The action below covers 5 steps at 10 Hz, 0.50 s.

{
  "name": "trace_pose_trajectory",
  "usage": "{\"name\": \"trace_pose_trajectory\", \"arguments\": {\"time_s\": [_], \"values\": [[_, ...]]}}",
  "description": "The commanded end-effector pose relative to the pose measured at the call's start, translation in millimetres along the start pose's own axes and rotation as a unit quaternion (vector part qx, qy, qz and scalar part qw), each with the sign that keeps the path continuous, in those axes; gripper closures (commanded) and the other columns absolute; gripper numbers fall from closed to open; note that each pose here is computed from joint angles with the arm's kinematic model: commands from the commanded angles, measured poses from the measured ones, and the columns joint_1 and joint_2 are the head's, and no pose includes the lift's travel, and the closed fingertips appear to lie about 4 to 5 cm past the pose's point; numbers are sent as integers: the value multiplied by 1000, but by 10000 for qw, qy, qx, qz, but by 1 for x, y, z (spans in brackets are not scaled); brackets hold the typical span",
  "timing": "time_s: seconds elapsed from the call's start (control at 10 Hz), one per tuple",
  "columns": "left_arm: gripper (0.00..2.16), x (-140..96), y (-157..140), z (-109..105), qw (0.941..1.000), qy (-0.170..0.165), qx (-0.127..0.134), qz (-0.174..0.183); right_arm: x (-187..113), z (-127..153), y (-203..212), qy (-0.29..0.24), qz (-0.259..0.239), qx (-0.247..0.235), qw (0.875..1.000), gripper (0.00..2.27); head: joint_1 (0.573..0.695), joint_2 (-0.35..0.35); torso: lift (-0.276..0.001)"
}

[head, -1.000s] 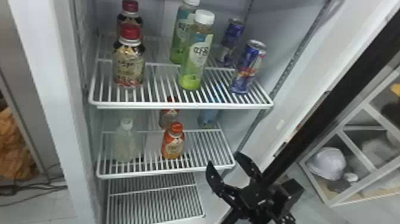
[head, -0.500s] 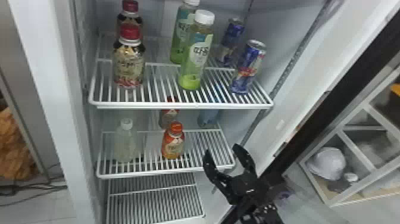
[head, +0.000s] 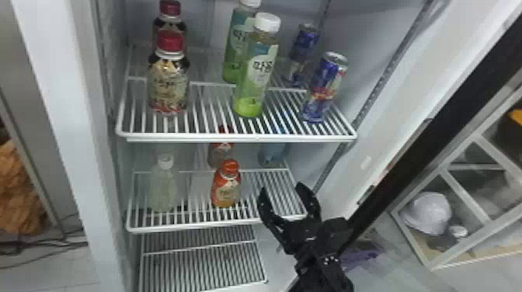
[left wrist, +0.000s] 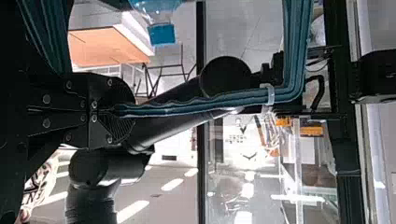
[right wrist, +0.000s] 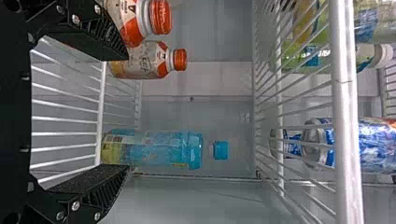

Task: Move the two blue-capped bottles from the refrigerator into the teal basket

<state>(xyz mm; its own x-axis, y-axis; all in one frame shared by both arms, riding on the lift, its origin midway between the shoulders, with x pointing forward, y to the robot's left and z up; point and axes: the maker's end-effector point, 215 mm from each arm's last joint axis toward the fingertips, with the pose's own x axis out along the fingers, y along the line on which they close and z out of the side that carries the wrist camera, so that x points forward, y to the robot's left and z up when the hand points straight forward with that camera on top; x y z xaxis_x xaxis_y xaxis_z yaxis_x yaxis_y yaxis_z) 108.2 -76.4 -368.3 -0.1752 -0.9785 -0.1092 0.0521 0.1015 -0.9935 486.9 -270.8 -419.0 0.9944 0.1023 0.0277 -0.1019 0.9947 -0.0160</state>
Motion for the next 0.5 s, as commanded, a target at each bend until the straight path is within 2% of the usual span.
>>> {"name": "trace_pose_trajectory", "arguments": {"time_s": [0.0, 0.4], "values": [[1193, 0, 0, 0, 10000, 5, -10, -16, 5, -6, -5, -2, -82, -5, 10000, 202, 695, -350, -136], [1193, 0, 0, 0, 10000, 5, -23, -23, 38, -5, -13, -136, -320, -13, 9994, 186, 695, -350, -136]]}}
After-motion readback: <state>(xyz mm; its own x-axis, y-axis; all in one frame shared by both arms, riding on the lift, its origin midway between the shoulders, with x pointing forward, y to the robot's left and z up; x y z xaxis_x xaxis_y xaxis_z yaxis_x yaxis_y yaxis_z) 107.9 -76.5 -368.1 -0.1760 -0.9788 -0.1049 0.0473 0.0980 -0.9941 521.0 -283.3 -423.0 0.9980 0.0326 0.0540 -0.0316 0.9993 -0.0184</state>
